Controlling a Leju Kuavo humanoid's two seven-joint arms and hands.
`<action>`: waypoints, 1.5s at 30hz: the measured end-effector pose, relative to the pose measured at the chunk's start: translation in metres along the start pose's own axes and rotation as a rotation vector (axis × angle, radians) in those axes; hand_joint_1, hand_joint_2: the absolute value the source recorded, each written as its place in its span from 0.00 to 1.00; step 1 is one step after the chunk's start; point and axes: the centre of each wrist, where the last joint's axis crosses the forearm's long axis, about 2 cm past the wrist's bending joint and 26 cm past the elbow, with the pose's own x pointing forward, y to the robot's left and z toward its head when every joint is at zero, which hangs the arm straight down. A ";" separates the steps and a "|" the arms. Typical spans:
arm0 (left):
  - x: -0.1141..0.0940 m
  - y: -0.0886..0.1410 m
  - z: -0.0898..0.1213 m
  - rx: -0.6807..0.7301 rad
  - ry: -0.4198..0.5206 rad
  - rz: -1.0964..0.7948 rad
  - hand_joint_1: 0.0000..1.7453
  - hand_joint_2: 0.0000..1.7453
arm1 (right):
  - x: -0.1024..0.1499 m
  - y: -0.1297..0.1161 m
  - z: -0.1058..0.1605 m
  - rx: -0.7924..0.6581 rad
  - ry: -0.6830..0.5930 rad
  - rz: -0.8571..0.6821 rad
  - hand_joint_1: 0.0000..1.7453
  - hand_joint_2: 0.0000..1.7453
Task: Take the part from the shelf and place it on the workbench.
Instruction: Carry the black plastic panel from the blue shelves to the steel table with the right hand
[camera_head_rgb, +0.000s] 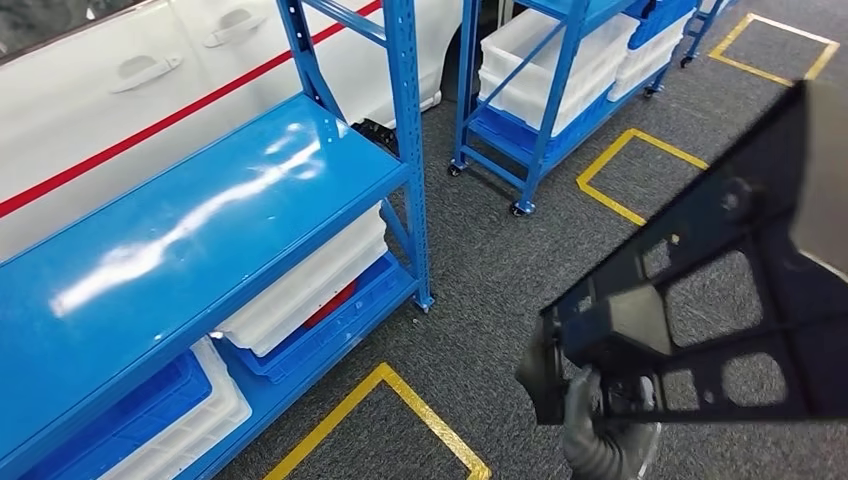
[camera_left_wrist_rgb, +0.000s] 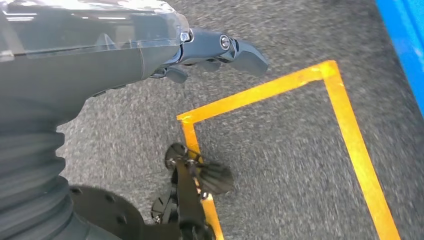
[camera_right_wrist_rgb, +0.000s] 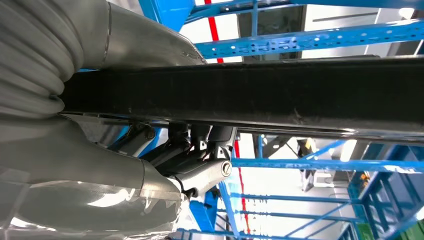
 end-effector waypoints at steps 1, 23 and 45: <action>0.000 0.002 -0.001 0.010 -0.004 0.010 0.00 1.00 | -0.004 0.005 -0.003 0.016 0.003 -0.003 1.00 1.00; -0.003 0.020 -0.004 0.005 -0.022 -0.012 0.00 1.00 | -0.019 0.012 0.015 0.045 0.067 0.041 1.00 1.00; -0.001 0.023 -0.006 -0.015 -0.034 -0.113 0.00 1.00 | 0.013 -0.020 0.039 -0.031 0.079 0.130 1.00 1.00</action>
